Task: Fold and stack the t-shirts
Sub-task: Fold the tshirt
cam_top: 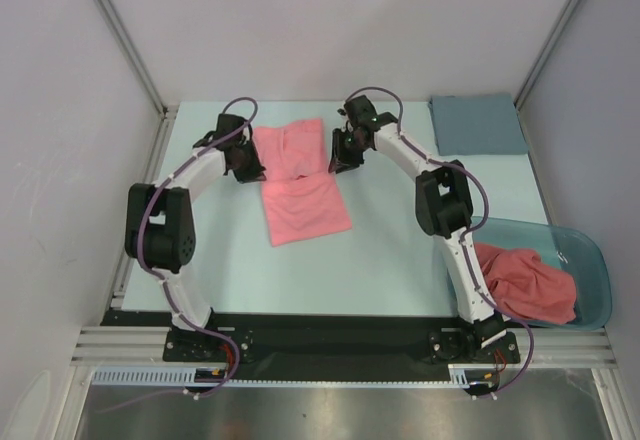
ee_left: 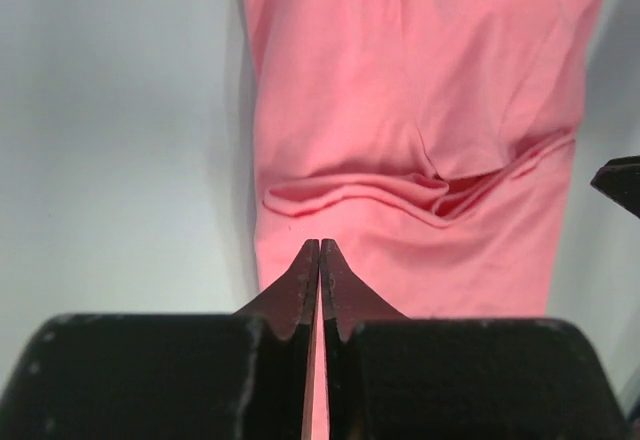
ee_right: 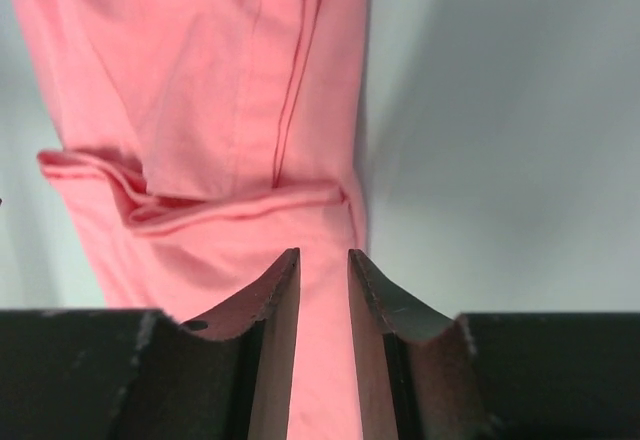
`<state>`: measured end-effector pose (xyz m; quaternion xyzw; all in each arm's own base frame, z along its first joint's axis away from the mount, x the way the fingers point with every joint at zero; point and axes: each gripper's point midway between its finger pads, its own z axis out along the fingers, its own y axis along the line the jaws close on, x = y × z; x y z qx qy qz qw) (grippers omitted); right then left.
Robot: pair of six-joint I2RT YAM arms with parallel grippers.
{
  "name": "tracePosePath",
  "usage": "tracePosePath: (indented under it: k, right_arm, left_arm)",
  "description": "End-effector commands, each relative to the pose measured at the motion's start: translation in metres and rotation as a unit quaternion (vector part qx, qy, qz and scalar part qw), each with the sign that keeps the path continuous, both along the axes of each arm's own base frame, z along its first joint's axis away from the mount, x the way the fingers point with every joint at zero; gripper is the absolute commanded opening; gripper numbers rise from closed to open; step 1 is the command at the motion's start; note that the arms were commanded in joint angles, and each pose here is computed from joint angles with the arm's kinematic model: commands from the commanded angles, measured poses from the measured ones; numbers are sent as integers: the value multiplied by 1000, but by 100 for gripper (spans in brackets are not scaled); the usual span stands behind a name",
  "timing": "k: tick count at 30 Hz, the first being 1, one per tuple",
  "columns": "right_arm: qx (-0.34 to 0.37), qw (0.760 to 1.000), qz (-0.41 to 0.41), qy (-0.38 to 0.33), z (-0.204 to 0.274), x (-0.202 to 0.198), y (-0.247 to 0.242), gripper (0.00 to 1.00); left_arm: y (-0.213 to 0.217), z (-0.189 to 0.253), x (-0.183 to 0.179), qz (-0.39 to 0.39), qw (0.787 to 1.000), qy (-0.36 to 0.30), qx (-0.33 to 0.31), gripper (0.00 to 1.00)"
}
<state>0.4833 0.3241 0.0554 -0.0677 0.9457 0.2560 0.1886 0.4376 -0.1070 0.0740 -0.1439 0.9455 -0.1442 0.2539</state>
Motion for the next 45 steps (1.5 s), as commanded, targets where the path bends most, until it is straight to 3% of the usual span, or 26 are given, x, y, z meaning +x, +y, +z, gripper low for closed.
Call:
tracePosePath:
  k: [1,9,19,23,26,28,29,32,33,36,37,39,40,42,45]
  right_arm:
    - [26,999,36,-33,51,-17,8,32]
    - [34,999,34,-5,27,-25,15,31]
    - [31,999,-10,13,-15,8,-5,30]
    - [18,1000,-9,11,-16,14,-15,30]
    - [6,1000,-11,-1,-4,19,-24,30]
    - [-16,1000,-19,-6,8,17,-36,31]
    - [-23,1000,-20,-4,12,14,-40,31]
    - [-43,999,-20,4,33,-9,-54,33]
    - [-57,998,-20,32,21,-27,-63,35]
    - [-38,999,-12,23,47,-53,-67,43]
    - [-34,998,-2,51,34,-77,-69,49]
    - [-10,999,3,36,49,-94,-68,60]
    - [-9,998,9,69,31,-118,-74,63]
    - [20,999,11,49,45,-127,-70,68]
    - [62,995,23,77,39,-151,-66,69]
  left_arm:
    - [-7,14,-15,-9,1000,-18,-21,6]
    - [-9,-10,-10,-8,1000,-1,-27,5]
    - [15,-45,11,15,999,28,-8,3]
    - [22,-33,10,17,1000,18,-5,3]
    - [26,-15,8,17,1000,6,3,15]
    - [27,10,7,13,1000,-19,5,32]
    - [27,17,4,12,1000,-24,4,36]
    - [22,36,-19,6,999,-29,-16,45]
    - [20,52,-28,8,999,-46,-26,47]
    - [16,42,-66,10,999,-28,-42,49]
    - [16,38,-87,9,999,-24,-47,49]
    - [7,32,-109,9,997,-10,-76,50]
    - [5,26,-127,9,996,-9,-87,51]
    - [-7,6,-159,15,992,24,-123,52]
    - [-22,-3,-182,22,984,26,-174,55]
